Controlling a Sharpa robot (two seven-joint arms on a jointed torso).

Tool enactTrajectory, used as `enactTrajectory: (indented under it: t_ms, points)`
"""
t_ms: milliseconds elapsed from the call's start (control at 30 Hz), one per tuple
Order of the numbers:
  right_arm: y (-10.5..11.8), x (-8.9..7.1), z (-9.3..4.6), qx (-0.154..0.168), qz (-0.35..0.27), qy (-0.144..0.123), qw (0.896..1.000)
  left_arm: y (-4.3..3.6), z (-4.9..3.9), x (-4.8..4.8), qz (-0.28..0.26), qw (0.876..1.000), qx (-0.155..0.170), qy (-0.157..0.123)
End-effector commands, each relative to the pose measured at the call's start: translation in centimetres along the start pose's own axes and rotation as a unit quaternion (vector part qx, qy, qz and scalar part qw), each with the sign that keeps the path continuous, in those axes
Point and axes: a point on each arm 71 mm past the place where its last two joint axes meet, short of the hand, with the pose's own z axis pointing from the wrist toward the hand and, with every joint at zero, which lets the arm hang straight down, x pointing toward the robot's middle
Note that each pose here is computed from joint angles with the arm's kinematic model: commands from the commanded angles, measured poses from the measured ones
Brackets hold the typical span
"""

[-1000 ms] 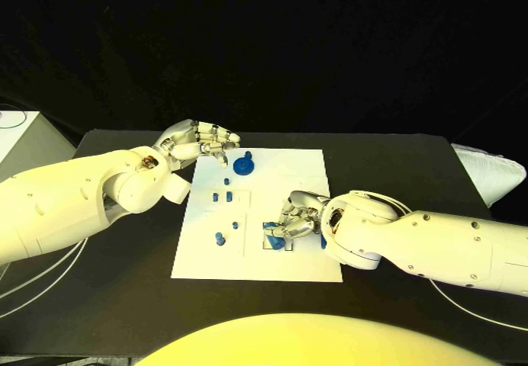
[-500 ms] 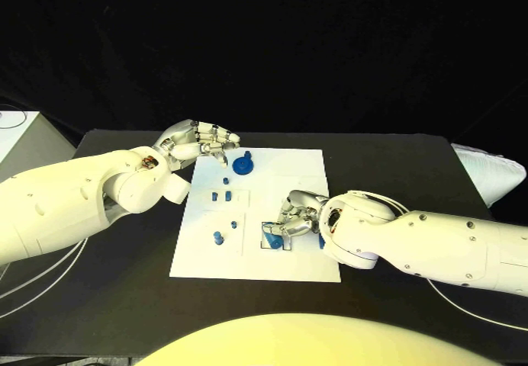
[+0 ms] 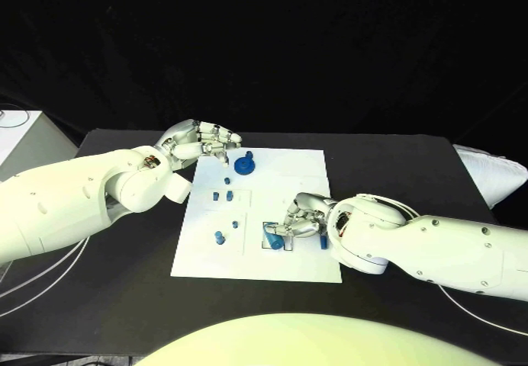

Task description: Assemble the parts on the task board

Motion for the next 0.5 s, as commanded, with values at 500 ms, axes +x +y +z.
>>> enactTrajectory:
  t_ms: [500]
  points:
    - [-0.3,0.0,-2.2,-0.025,0.008,0.007,1.000,0.00,-0.02,0.01,0.002,1.000,0.002,0.005]
